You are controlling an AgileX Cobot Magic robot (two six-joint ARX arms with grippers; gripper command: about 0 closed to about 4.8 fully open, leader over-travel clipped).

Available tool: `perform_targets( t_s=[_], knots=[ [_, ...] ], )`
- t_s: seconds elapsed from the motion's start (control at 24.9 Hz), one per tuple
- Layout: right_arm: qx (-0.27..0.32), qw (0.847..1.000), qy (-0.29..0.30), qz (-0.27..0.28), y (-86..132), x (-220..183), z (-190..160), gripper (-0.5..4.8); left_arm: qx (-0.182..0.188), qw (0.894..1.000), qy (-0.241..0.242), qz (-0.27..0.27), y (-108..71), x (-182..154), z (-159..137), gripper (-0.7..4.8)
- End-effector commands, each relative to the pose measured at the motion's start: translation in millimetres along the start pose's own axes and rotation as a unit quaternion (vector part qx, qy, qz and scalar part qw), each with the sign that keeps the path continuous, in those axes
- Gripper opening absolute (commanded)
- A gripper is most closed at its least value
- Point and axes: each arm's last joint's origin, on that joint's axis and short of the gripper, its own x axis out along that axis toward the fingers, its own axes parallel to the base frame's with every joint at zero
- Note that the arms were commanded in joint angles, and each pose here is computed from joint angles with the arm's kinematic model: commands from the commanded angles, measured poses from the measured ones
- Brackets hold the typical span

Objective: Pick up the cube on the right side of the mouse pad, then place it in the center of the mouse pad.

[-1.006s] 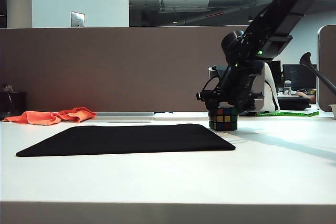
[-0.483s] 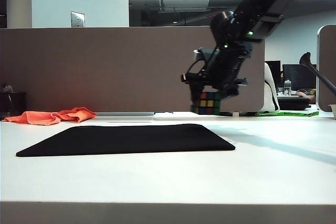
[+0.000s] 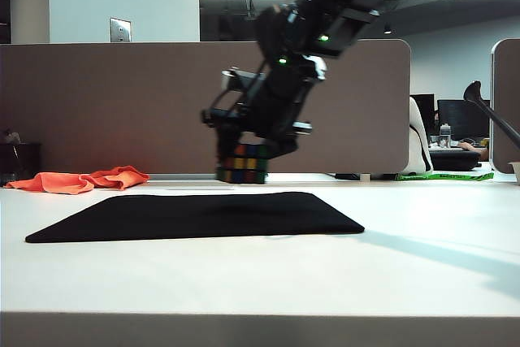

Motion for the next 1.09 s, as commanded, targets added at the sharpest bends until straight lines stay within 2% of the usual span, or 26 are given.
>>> perform_targets(
  t_s=[0.04,0.16,0.28,0.36,0.64,1.09],
  knots=[
    [-0.016,0.999,-0.018,0.021,27,-5,6,2.60,0.005,1.000,-0.007,0.000,-0.1,0,2,-0.06],
    [-0.027,0.999,-0.022,0.014,47,-5,4,2.60,0.005,1.000,-0.007,0.000,-0.1,0,2,-0.06],
    [-0.035,0.999,-0.027,-0.016,62,-5,2,2.60,0.005,1.000,-0.007,0.000,-0.2,0,2,-0.06],
    [-0.027,0.999,-0.029,-0.027,66,-6,2,2.60,0.005,1.000,-0.007,0.000,-0.1,0,2,-0.06],
    [0.088,0.994,-0.057,-0.042,59,-5,7,2.60,0.004,1.000,-0.007,0.000,-0.2,0,2,-0.06],
    [0.107,0.991,-0.049,-0.060,56,3,-1,2.60,0.004,1.000,-0.007,0.000,-0.2,0,2,-0.06]
  ],
)
